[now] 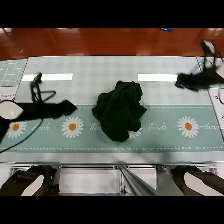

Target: Fold the shirts.

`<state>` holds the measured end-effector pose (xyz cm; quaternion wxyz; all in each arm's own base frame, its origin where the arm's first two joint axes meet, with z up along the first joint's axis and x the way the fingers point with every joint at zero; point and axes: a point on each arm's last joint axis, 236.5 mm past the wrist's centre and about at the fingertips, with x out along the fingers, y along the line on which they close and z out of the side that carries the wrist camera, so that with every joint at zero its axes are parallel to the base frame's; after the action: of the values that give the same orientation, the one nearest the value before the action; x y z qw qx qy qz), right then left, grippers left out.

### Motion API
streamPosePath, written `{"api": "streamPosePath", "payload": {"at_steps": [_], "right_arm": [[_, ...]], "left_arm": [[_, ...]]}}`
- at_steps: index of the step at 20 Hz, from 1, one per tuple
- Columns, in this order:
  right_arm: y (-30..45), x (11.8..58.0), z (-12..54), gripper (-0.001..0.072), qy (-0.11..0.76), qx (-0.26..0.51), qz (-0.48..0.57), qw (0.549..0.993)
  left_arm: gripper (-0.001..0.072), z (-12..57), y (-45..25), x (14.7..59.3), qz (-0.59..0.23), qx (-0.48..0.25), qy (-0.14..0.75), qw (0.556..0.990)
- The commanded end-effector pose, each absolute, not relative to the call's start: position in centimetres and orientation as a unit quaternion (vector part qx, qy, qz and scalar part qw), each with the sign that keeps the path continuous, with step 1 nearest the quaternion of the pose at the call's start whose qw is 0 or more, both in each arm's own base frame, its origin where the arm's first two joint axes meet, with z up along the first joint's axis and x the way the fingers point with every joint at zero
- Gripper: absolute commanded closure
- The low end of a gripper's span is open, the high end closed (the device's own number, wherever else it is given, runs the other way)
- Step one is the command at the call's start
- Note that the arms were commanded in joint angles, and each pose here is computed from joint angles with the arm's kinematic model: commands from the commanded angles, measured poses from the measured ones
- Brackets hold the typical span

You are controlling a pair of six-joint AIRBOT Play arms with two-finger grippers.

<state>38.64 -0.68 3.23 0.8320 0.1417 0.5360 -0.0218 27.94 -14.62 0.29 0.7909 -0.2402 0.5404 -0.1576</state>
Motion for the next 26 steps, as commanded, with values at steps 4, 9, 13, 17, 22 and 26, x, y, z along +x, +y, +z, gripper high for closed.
{"api": "streamPosePath", "payload": {"at_steps": [4,9,13,17,22,26], "right_arm": [[-0.5,33.3,-3.5,0.0307,0.551,0.31,0.031,0.774],[-0.2,33.3,-3.5,0.0307,0.55,0.3,0.041,0.778],[0.1,33.4,-4.0,0.0307,0.554,0.304,0.051,0.773],[3.1,33.8,-6.1,0.0307,0.577,0.338,0.085,0.738],[8.9,34.8,-9.2,0.0307,0.602,0.317,0.119,0.723],[13.3,35.8,-9.5,0.0307,0.612,0.316,0.16,0.707]], "left_arm": [[0.0202,-5.5,-22.3,23.1,-0.202,-0.365,0.6,0.682],[0.0202,-8.4,-26.2,23.9,-0.19,-0.373,0.606,0.677],[0.0202,-8.4,-29.4,25.3,-0.225,-0.34,0.609,0.68],[0.0615,-7.2,-31.0,23.7,-0.322,-0.282,0.639,0.639],[0.0691,-5.9,-26.8,26.0,-0.324,-0.283,0.627,0.65],[0.0691,-5.0,-25.4,27.6,-0.318,-0.292,0.607,0.668]]}}
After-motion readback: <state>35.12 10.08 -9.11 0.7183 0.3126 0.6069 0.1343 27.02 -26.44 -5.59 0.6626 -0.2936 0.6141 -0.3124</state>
